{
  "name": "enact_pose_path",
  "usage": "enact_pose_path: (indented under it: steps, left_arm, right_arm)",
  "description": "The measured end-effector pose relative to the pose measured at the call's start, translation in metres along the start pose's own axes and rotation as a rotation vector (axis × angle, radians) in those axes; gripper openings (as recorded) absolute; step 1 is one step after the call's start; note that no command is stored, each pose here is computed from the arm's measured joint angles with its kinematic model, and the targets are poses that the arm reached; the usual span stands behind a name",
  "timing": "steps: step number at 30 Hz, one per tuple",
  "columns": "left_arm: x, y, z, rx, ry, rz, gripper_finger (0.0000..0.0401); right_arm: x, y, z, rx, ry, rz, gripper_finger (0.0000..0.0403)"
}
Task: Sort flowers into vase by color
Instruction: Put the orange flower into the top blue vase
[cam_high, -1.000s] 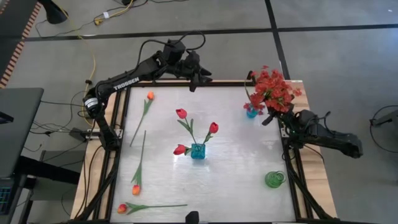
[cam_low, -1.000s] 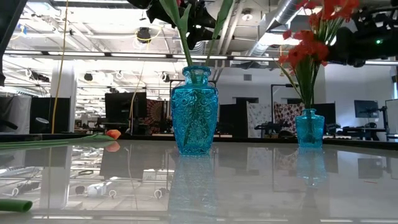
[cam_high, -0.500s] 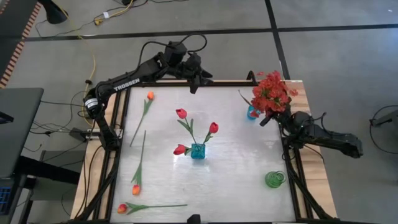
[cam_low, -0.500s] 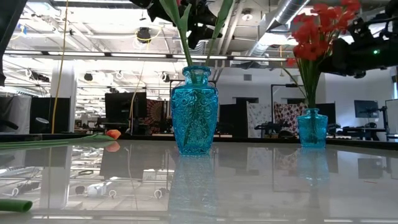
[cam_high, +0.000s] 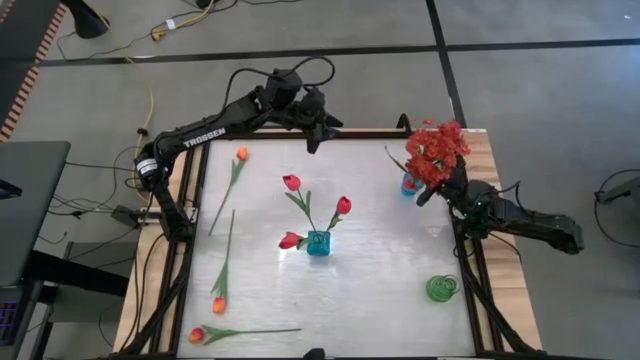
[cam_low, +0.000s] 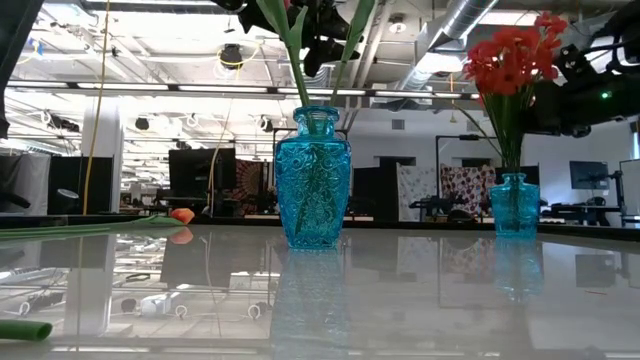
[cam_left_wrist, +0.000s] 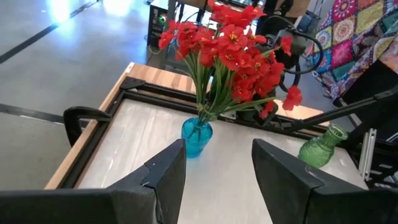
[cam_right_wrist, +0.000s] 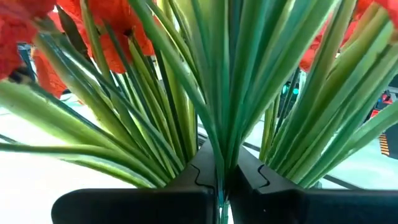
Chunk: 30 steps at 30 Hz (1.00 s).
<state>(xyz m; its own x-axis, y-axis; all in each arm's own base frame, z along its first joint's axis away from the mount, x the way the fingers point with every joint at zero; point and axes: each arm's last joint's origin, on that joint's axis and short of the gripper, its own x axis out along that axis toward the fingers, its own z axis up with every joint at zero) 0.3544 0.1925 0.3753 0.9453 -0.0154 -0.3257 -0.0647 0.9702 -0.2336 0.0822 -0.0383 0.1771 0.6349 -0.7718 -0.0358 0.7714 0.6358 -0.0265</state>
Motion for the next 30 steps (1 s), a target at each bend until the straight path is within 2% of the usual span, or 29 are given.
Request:
enact_pose_path:
  steps: [7, 12, 17, 24, 30]
  left_arm:
    - [0.0015, -0.0029, -0.0018, 0.007, 0.017, -0.007, 0.0171]
    - [0.0022, -0.0041, -0.0025, 0.007, 0.023, -0.011, 0.0171]
    - [0.002, -0.0045, -0.0026, -0.002, 0.025, -0.035, 0.0171]
    - [0.0023, -0.0053, -0.0047, -0.002, 0.045, -0.039, 0.0171]
    - [0.002, -0.0049, -0.0068, -0.006, 0.064, -0.038, 0.0171]
  right_arm:
    - [0.0, -0.0005, -0.0023, -0.013, 0.021, -0.017, 0.0043]
    - [-0.0001, -0.0016, -0.0022, -0.013, 0.021, -0.053, 0.0065]
    - [-0.0001, -0.0019, -0.0024, -0.014, 0.022, -0.064, 0.0105]
    - [-0.0002, -0.0018, -0.0023, -0.015, 0.022, -0.061, 0.0189]
    - [-0.0044, -0.0027, 0.007, -0.043, 0.061, 0.017, 0.0235]
